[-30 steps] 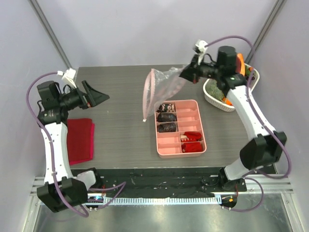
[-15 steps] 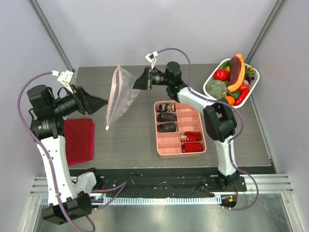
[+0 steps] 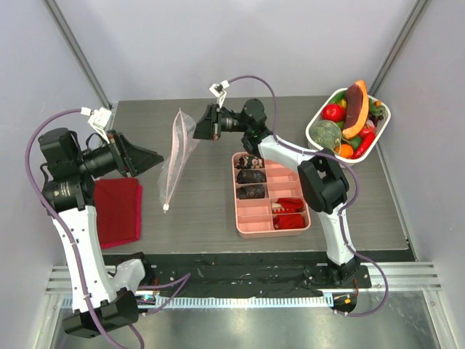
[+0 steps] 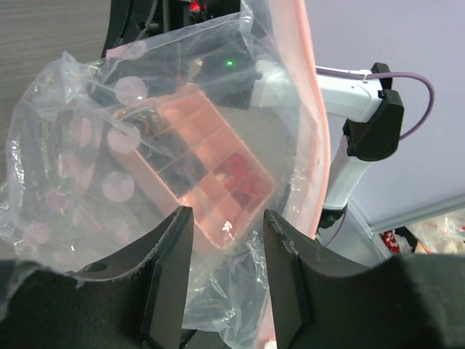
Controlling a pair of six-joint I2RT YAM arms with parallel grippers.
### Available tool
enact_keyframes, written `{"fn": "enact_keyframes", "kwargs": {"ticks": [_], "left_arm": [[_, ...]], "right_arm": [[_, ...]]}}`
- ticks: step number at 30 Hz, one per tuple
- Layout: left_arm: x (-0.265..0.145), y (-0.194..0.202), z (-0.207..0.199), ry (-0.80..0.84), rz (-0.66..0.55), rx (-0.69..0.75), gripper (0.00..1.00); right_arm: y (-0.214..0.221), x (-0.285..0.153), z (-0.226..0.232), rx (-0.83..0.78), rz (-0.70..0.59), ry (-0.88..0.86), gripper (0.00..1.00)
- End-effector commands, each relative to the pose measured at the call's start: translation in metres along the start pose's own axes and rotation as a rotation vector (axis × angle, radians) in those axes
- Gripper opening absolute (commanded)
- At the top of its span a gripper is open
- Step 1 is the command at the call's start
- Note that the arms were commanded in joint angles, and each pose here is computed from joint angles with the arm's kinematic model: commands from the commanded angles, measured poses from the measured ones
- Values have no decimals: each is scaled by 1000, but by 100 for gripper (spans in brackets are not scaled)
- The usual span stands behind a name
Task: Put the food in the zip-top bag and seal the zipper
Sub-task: Open the zipper of the food storage bag at the center of the board.
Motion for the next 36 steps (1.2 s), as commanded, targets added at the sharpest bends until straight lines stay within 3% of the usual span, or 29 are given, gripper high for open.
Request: {"fn": "enact_keyframes", "kwargs": {"ticks": [1, 14, 21, 36], "left_arm": [[-1, -6, -18, 82, -14, -20, 46], [0, -3, -7, 61, -5, 48, 45], [8, 27, 19, -41, 142, 65, 43], [12, 32, 19, -17, 138, 71, 46]], "right_arm": [[-14, 0, 10, -76, -25, -35, 1], [13, 1, -22, 23, -3, 22, 1], [20, 2, -31, 43, -3, 34, 1], [44, 3, -47, 72, 27, 49, 1]]}}
Point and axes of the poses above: each gripper's point midway between its finger pads, its own x axis out along the fingers, its own z axis along the line the jaws close on, y = z × x, the point moved 2 cm from there along -x, back along the fingers, and after that the axes turned 7 degrees about -x, right-handed, at the moved point
